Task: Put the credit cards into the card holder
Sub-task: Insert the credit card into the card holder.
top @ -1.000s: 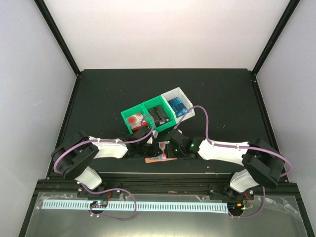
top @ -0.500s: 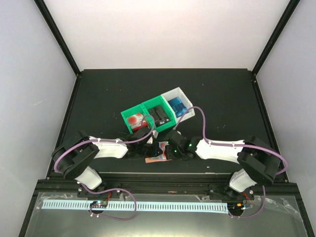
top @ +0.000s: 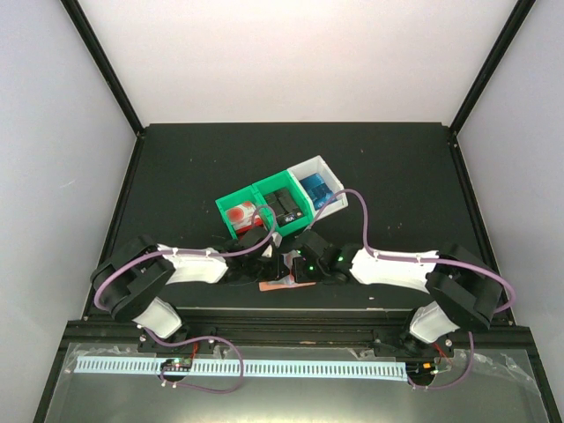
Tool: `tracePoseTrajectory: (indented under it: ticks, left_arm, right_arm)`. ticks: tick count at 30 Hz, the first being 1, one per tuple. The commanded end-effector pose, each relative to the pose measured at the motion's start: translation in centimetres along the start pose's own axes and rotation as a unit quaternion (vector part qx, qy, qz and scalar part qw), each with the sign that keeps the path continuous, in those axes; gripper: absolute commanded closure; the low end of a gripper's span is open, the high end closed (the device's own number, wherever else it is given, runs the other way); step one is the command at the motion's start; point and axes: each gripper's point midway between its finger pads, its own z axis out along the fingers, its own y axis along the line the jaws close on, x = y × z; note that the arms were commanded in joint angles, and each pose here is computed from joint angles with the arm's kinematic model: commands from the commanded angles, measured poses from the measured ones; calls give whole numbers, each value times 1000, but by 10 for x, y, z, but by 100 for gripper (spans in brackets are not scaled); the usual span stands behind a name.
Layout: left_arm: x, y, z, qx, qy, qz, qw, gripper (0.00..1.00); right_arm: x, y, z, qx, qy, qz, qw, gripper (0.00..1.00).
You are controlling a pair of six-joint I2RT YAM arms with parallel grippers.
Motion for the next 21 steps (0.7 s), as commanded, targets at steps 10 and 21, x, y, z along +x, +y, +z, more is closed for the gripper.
tracePoseTrajectory:
  ticks: [10,21]
  left_arm:
    - [1,16,-31,-52,-32,29,998,84]
    - [-32,4,-110,-65,-158,53,984,61]
  right_arm:
    - [-9,-7,3,44,-8,-12,999,99]
    - [-14,-16,-11,93,-5,-80,992,91]
